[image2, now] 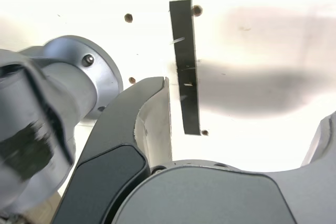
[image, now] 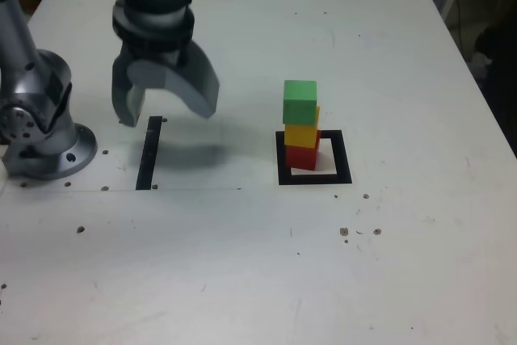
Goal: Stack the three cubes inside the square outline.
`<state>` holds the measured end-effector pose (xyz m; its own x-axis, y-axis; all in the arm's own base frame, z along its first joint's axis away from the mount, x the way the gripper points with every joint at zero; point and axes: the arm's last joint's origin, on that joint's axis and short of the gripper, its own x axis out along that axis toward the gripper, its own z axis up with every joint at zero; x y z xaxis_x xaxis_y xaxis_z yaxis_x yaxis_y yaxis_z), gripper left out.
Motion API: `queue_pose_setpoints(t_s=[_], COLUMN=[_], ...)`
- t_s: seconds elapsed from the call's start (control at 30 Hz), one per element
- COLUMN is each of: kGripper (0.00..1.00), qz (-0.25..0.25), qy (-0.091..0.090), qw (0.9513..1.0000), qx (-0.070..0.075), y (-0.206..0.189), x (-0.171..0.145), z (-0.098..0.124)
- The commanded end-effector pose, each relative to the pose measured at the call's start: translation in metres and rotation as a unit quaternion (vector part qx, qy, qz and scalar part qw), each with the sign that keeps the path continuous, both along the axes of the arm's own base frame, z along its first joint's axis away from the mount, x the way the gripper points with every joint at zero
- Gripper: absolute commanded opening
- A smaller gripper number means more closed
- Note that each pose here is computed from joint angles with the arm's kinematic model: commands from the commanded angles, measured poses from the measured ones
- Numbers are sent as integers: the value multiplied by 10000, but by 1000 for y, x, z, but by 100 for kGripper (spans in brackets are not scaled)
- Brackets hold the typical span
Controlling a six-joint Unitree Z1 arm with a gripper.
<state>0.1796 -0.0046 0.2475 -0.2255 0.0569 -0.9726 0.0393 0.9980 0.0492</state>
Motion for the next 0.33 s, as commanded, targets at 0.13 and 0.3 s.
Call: queue_pose_setpoints(t_s=[0.13,0.3], kGripper=[99,99], qz=[-7,-15], qy=[45,131], qw=[10000,9999], qx=[32,68], y=[1,2], x=[-8,-11], z=[-24,-28])
